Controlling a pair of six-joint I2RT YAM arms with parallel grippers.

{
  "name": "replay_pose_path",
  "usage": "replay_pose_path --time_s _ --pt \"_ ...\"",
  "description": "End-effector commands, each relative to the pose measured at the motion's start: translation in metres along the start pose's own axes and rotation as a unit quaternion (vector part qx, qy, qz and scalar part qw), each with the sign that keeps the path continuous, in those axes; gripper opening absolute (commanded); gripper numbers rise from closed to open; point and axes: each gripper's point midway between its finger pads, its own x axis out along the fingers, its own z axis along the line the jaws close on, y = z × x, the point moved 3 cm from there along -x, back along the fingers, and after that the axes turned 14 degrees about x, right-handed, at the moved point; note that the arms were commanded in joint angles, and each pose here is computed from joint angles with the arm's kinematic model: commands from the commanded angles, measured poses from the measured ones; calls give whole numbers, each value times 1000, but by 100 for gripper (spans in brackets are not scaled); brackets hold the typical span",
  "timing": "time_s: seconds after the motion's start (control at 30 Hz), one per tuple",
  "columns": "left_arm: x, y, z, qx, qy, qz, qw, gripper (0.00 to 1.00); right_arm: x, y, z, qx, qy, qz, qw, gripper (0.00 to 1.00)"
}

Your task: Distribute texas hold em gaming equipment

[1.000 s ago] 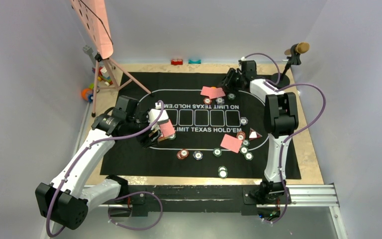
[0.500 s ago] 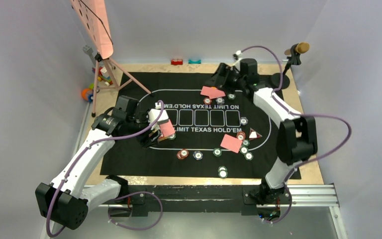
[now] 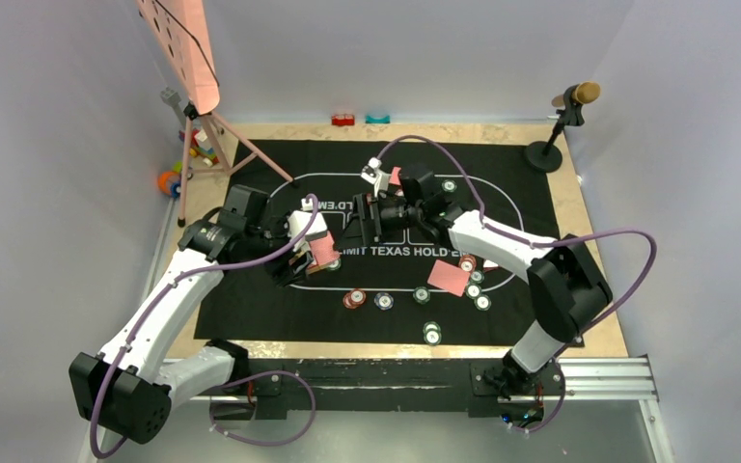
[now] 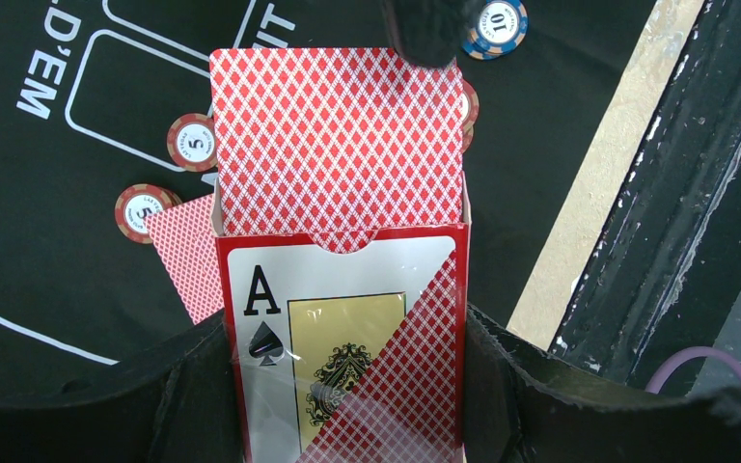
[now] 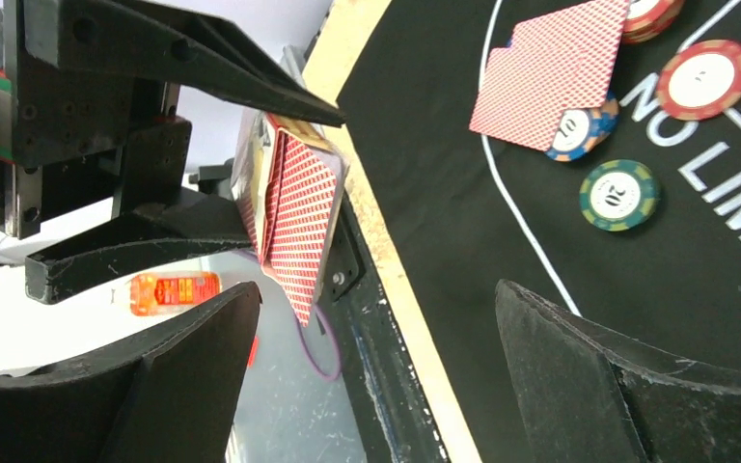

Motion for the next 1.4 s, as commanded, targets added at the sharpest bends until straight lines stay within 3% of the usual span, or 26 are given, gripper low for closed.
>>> replay_pose_path --time_s 0.0,0.6,0.9,1.13,1.37 --pt "-7 -17 9 10 -18 -33 999 30 8 -3 29 -40 -47 11 998 98" --pt "-8 -18 9 9 -17 -33 999 28 50 2 32 4 -93 48 994 98" --pt "-11 -17 7 7 -20 -30 999 28 50 6 23 15 -85 57 995 72" --pt "-12 -20 8 5 -19 -33 999 26 43 2 20 20 -81 51 995 63" --pt "-13 -22 7 5 -21 -40 999 25 34 -2 17 28 -82 42 995 40"
